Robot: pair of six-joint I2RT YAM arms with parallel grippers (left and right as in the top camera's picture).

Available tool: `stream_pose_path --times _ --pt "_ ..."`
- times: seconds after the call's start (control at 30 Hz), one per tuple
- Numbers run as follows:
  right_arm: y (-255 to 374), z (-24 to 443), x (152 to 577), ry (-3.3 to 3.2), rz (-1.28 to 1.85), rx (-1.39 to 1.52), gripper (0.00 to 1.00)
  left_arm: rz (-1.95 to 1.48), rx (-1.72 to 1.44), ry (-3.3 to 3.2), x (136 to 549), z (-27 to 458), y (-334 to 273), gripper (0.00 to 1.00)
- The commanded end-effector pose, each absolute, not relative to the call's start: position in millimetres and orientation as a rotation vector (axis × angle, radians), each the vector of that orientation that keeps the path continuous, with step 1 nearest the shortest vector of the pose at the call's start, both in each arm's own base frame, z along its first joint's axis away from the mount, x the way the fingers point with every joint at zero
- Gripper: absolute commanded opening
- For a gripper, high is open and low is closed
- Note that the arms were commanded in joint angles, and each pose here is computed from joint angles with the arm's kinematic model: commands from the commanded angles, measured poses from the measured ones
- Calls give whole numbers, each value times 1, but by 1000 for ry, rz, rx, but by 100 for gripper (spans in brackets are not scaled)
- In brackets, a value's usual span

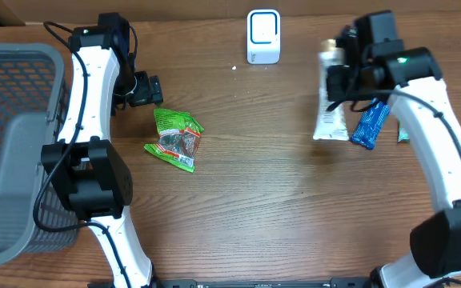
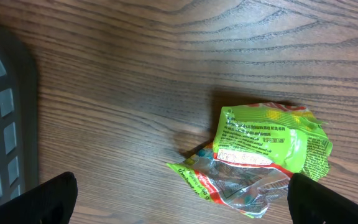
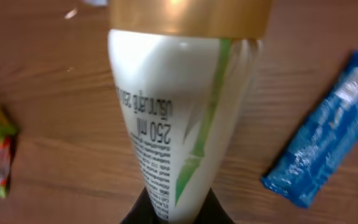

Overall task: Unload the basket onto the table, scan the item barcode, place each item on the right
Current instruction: 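Carry the lotion tube right and drop it by the scanned items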

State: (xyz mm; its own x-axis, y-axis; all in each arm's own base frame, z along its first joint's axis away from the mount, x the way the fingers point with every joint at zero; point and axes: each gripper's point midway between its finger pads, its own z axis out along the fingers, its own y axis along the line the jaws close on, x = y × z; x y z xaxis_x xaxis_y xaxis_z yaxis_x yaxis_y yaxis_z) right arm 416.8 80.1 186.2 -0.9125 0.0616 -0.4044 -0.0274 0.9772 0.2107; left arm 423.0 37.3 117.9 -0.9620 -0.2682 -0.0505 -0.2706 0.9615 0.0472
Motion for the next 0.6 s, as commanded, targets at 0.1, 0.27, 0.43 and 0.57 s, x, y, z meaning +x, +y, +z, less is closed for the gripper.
stream_pose_path --times 0.1,0.27,0.43,0.57 --pt "19 159 431 2614 380 558 4 72 -415 3043 424 128 31 100" --pt "-19 110 417 2631 293 694 4 72 -415 3043 424 128 31 100" --pt "-49 85 406 2674 211 624 4 72 -415 3043 424 128 31 100" --pt "-63 81 398 2697 192 633 4 72 -415 3043 424 128 31 100"
